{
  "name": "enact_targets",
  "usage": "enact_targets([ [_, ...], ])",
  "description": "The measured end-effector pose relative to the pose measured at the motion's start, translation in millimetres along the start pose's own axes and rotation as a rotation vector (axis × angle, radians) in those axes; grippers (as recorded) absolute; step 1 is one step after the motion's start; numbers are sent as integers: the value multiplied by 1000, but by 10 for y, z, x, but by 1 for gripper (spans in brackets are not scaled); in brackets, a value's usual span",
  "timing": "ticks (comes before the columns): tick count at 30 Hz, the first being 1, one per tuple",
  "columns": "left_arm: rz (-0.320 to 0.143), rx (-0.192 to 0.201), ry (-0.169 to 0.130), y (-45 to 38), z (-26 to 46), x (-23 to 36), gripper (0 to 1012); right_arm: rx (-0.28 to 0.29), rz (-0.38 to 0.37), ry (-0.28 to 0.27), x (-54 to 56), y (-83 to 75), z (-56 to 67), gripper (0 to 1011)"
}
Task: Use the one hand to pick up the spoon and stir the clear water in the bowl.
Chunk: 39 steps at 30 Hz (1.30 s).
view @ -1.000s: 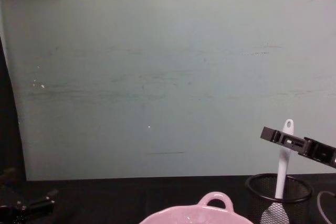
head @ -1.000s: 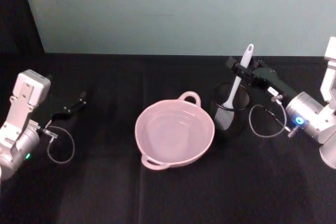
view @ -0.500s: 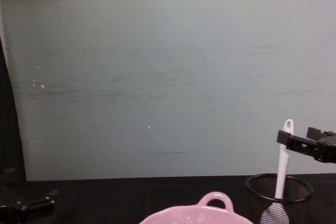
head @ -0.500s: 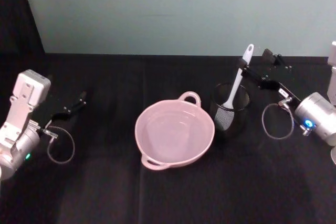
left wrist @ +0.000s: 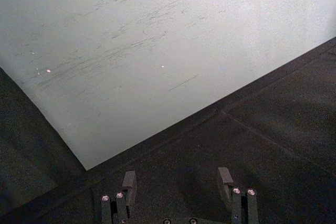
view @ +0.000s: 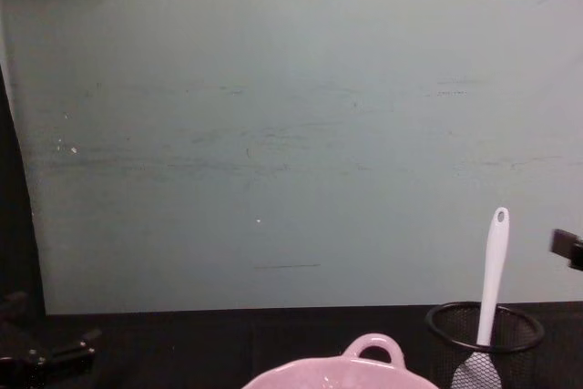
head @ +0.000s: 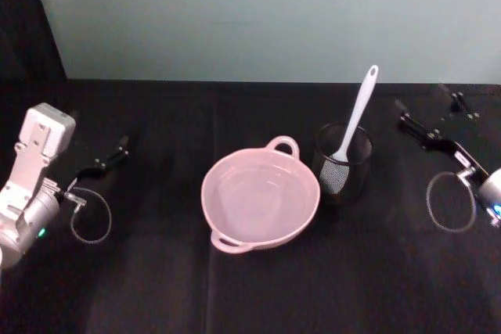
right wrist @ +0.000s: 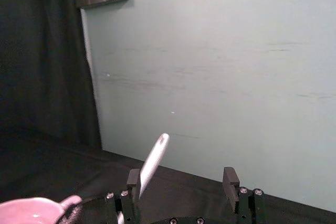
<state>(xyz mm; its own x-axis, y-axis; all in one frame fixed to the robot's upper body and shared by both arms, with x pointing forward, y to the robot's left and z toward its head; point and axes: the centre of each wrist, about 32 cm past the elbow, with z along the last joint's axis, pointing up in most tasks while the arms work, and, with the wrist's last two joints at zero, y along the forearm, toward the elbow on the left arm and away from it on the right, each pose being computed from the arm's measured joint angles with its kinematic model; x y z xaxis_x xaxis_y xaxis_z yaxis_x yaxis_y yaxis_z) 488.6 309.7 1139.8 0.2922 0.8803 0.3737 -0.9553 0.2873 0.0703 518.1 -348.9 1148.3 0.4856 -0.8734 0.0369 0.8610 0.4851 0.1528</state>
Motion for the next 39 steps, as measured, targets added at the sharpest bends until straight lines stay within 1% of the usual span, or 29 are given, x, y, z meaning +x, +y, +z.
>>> enact_targets([
  [1, 0, 0, 0, 0, 0, 0, 1011, 2, -16, -12, 0, -68, -16, 1002],
  [3, 0, 0, 0, 0, 0, 0, 1011, 4, -29, -20, 6, -122, -36, 1002],
  [6, 0, 0, 0, 0, 0, 0, 1011, 11, -62, -55, 33, -244, -114, 1002],
  [10, 0, 0, 0, 0, 0, 0, 1011, 9, -86, -94, 50, -313, -200, 1002],
  [11, 0, 0, 0, 0, 0, 0, 1011, 7, -101, -110, 57, -339, -248, 1002],
  [14, 0, 0, 0, 0, 0, 0, 1011, 3, -122, -137, 50, -359, -324, 1002],
  [20, 0, 0, 0, 0, 0, 0, 1011, 4, -152, -176, 26, -330, -409, 1002],
  [24, 0, 0, 0, 0, 0, 0, 1011, 11, -166, -172, 12, -300, -428, 1003],
  [25, 0, 0, 0, 0, 0, 0, 1011, 15, -170, -161, 14, -294, -434, 1002],
  [26, 0, 0, 0, 0, 0, 0, 1011, 24, -169, -139, 19, -279, -442, 1002],
  [27, 0, 0, 0, 0, 0, 0, 1011, 25, -168, -137, 20, -276, -443, 1002],
  [39, 0, 0, 0, 0, 0, 0, 1011, 20, -165, -147, 19, -286, -438, 1002],
])
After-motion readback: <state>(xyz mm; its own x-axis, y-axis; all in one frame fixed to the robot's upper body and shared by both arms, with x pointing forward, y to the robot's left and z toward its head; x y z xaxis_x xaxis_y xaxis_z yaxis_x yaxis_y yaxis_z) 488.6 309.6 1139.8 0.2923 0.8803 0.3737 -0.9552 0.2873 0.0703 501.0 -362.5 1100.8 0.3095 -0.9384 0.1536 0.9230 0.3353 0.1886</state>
